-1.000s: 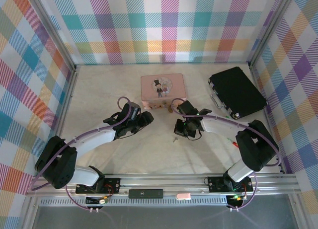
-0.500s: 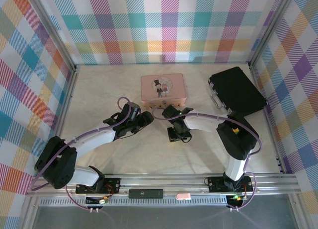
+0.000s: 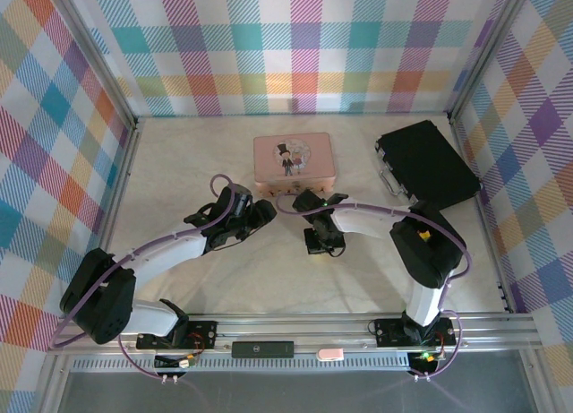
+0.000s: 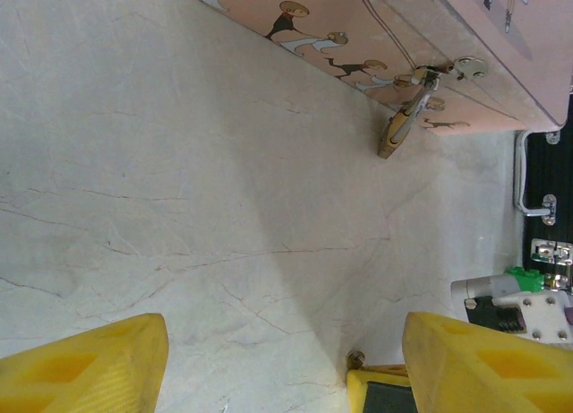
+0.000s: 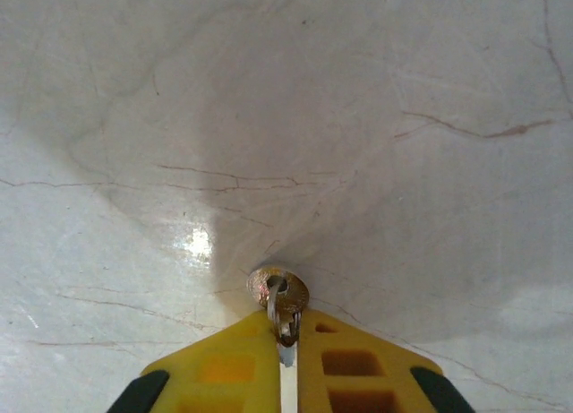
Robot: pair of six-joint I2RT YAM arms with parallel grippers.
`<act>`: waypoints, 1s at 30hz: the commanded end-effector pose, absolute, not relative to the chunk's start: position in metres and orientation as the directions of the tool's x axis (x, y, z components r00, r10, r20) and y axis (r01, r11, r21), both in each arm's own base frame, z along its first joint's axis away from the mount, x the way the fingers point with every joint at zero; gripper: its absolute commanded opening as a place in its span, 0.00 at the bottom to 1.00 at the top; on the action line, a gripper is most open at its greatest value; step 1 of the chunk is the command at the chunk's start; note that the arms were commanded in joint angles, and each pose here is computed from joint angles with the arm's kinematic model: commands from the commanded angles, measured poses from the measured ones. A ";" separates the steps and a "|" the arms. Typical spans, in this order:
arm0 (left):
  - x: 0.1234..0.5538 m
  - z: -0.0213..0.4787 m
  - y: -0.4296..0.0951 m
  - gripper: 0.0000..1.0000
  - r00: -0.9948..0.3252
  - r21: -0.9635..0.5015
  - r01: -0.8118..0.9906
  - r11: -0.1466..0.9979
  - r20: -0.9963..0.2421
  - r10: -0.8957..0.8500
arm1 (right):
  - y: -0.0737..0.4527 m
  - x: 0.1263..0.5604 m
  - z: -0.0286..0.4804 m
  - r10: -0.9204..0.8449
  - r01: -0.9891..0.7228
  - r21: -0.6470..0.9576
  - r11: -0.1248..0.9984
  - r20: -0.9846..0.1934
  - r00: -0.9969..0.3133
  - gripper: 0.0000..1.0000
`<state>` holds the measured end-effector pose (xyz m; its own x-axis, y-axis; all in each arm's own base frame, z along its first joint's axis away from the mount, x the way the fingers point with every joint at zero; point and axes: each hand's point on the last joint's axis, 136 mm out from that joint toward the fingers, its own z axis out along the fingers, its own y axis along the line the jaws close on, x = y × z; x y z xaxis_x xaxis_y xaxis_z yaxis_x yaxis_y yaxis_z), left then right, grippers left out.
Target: Unlock a padlock with a key
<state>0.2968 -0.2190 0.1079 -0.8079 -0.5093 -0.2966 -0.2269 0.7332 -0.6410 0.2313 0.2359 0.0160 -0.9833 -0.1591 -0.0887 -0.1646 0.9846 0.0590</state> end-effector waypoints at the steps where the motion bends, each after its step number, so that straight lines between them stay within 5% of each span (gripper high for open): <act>1: 0.291 0.108 -0.215 0.70 -0.805 -0.632 -0.236 0.738 -0.298 -0.512 | 0.228 0.214 0.003 -0.100 -0.100 0.083 0.992 -0.003 -0.995 0.08; 15: 0.292 0.114 -0.217 0.70 -0.800 -0.659 -0.209 0.722 -0.310 -0.514 | 0.255 0.233 0.051 0.040 0.025 0.368 0.930 -0.034 -0.999 0.00; 30: 0.296 0.139 -0.245 0.60 -0.800 -0.798 -0.065 0.599 -0.317 -0.509 | 0.273 0.273 0.106 0.356 0.279 0.716 0.640 0.046 -0.933 0.00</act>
